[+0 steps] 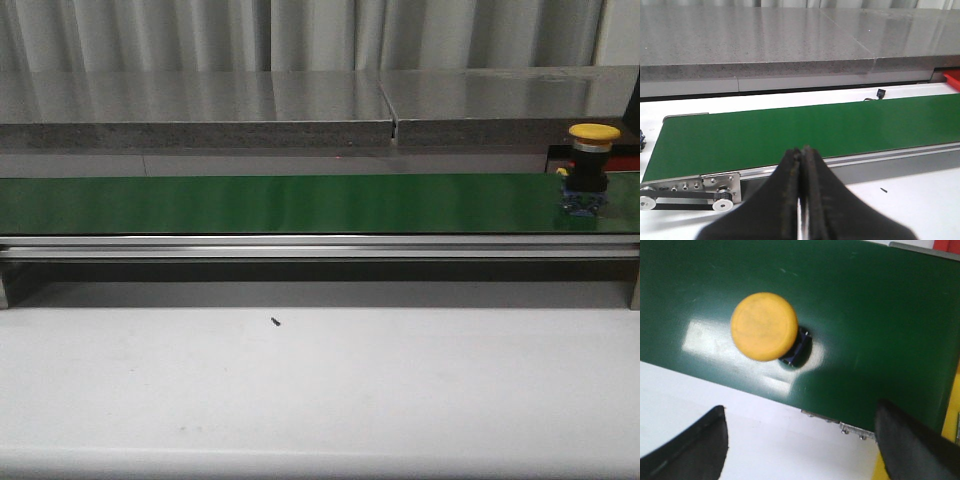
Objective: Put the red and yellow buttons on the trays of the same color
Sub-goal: 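Grasp the yellow button with the right gripper and carry it to the yellow tray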
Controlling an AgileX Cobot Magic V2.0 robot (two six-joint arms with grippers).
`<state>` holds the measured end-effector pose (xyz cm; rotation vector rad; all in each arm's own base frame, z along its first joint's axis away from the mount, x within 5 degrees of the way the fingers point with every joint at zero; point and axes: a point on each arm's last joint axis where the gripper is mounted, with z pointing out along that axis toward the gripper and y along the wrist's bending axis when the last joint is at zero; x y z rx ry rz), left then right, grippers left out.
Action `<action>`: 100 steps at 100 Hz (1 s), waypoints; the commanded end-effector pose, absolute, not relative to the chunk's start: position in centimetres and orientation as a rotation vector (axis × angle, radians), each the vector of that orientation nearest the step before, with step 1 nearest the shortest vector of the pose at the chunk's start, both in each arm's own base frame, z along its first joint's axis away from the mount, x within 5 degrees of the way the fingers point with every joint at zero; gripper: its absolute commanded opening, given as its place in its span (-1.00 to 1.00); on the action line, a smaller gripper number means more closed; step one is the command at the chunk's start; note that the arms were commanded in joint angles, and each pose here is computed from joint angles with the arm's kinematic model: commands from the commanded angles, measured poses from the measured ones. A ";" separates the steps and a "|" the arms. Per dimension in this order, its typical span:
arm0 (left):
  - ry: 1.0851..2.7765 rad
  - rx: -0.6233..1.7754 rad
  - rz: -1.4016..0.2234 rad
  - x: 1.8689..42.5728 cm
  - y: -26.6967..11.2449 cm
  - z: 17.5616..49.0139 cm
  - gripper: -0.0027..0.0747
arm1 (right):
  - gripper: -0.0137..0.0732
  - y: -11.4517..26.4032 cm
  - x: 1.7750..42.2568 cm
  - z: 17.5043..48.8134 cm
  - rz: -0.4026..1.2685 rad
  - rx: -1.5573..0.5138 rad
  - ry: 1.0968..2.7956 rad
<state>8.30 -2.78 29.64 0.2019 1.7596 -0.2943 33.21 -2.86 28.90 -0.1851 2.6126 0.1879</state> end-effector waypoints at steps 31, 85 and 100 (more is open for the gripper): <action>1.697 0.163 -0.301 8.4 -2.6 30.9 -0.98 | 0.69 -2.7 37.6 29.5 0.216 -0.204 2.557; 1.697 0.163 -0.301 8.4 -2.6 30.9 -0.98 | -0.46 -2.8 37.7 29.8 0.215 -0.203 2.573; 1.697 0.163 -0.301 8.4 -2.6 30.9 -0.98 | -0.46 -3.3 35.8 31.7 0.168 -0.133 2.599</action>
